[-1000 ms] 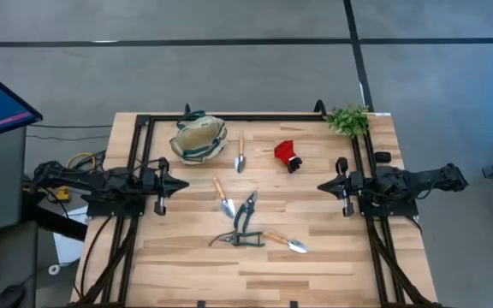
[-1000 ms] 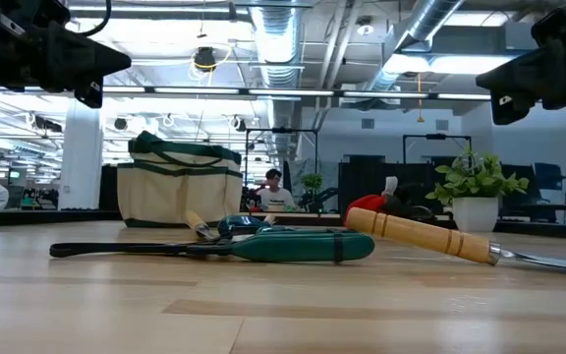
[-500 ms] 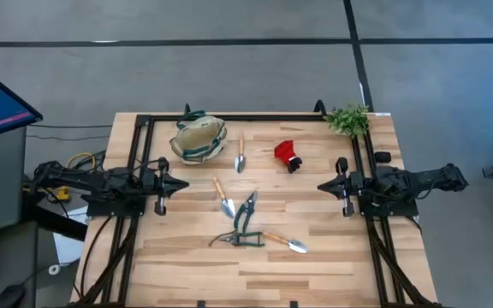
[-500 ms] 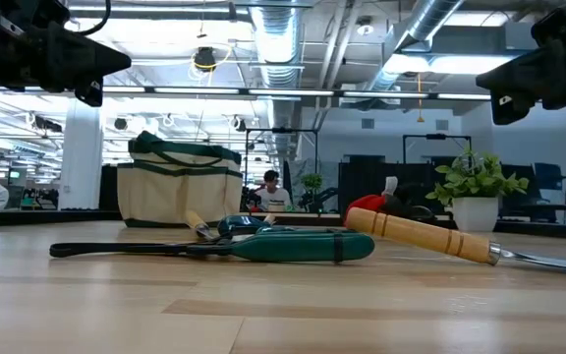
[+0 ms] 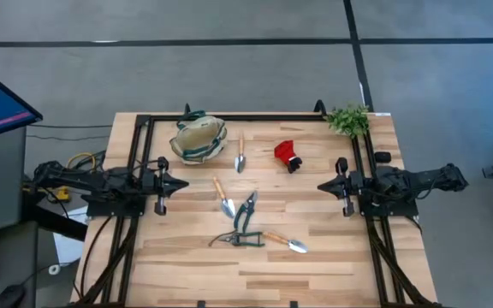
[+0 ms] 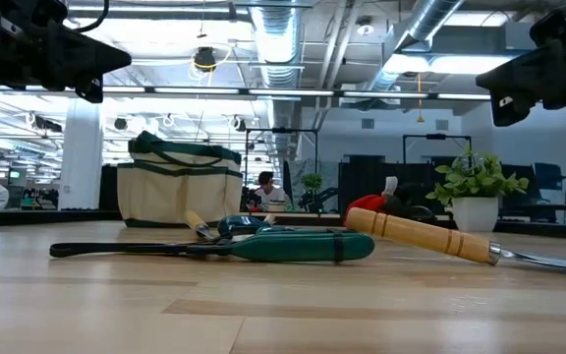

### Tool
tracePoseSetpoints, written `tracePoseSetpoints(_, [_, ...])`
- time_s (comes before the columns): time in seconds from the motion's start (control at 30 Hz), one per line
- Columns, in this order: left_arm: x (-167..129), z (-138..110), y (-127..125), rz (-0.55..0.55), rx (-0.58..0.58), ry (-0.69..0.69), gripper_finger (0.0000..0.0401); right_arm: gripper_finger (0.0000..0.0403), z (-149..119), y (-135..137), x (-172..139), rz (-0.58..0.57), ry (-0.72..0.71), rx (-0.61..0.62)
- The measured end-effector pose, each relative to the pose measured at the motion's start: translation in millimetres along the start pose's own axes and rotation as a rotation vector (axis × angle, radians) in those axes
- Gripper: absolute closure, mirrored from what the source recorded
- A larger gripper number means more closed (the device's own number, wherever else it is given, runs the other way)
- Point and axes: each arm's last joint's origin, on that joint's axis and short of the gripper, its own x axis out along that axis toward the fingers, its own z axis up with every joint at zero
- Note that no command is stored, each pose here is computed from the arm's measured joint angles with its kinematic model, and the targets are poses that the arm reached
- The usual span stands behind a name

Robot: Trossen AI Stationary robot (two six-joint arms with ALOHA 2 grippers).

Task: Pick & Place Garden tools in Gardening bag
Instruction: Put the green shear scissors into the yellow gardening bag

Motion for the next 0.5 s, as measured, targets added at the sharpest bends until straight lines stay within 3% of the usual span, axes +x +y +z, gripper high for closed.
tracePoseSetpoints(0.1, [0.0,1.7,0.1,-0.001,-0.185,-0.018,0.0398,0.0403,0.0,0.0,0.0,0.0,0.0,-0.013])
tracePoseSetpoints(0.37, [-0.5,9.9,0.7,0.007,-0.114,-0.101,0.0398,0.0403,0.0,0.1,0.0,0.002,0.0,-0.031])
tracePoseSetpoints(0.5, [-0.5,10.3,0.7,0.004,-0.18,-0.105,0.0398,0.0403,0.0,0.2,0.0,0.003,0.0,-0.03])
